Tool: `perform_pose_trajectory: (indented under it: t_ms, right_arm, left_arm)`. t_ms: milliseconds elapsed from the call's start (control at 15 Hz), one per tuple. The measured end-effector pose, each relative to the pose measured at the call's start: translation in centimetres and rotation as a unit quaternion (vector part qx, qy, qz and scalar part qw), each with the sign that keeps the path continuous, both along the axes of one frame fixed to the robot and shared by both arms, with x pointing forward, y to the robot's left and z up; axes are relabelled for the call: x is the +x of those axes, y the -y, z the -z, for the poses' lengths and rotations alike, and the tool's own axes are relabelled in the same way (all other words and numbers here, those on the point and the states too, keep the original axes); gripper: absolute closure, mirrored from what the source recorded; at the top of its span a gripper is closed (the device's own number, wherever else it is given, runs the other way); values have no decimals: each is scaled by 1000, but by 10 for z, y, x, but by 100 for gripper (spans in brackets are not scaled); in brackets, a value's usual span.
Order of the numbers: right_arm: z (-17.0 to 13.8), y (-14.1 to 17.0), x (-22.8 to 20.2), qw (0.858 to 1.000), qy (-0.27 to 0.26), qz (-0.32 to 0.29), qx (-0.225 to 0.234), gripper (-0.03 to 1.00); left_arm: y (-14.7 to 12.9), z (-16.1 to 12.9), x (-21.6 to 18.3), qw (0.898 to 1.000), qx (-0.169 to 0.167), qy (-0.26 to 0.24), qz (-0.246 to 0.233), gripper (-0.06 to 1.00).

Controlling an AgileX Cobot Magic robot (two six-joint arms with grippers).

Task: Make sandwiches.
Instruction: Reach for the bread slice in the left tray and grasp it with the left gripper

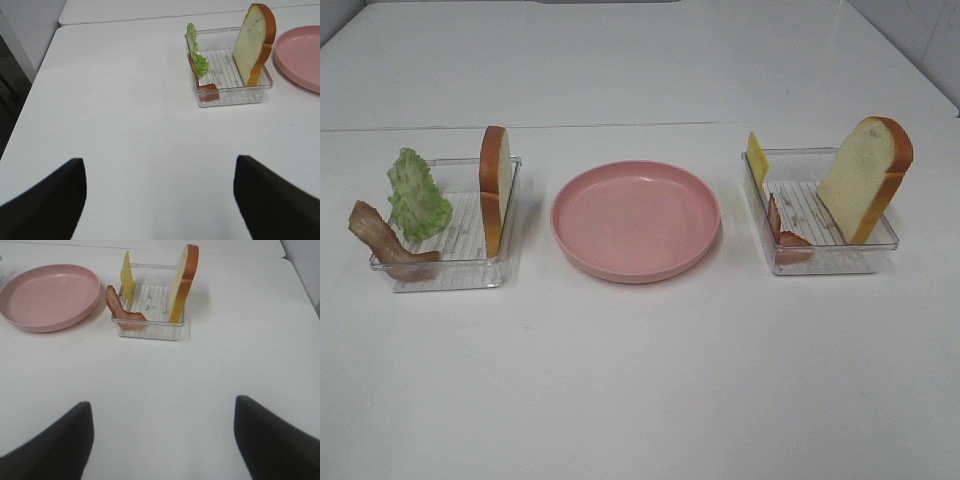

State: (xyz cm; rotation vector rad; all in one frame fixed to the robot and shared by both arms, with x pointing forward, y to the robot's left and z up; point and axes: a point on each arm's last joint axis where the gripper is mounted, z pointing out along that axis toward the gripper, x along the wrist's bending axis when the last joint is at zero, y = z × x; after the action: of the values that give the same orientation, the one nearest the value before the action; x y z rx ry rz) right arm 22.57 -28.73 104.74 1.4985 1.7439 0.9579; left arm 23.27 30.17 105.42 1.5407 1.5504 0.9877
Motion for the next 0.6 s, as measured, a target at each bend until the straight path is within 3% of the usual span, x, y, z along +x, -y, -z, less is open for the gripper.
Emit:
perform_pose_trajectory:
  t_ms: [200,333,600]
  right_arm:
    - [0,0,0,1000,0,0,0,23]
    - [0,0,0,1000,0,0,0,23]
    - [0,0,0,1000,0,0,0,23]
  left_arm:
    - [0,-4,-1,1000,0,12,0,18]
    - [0,-19,-1,999,1,52,0,18]
    - [0,-35,38,999,-7,52,5,18]
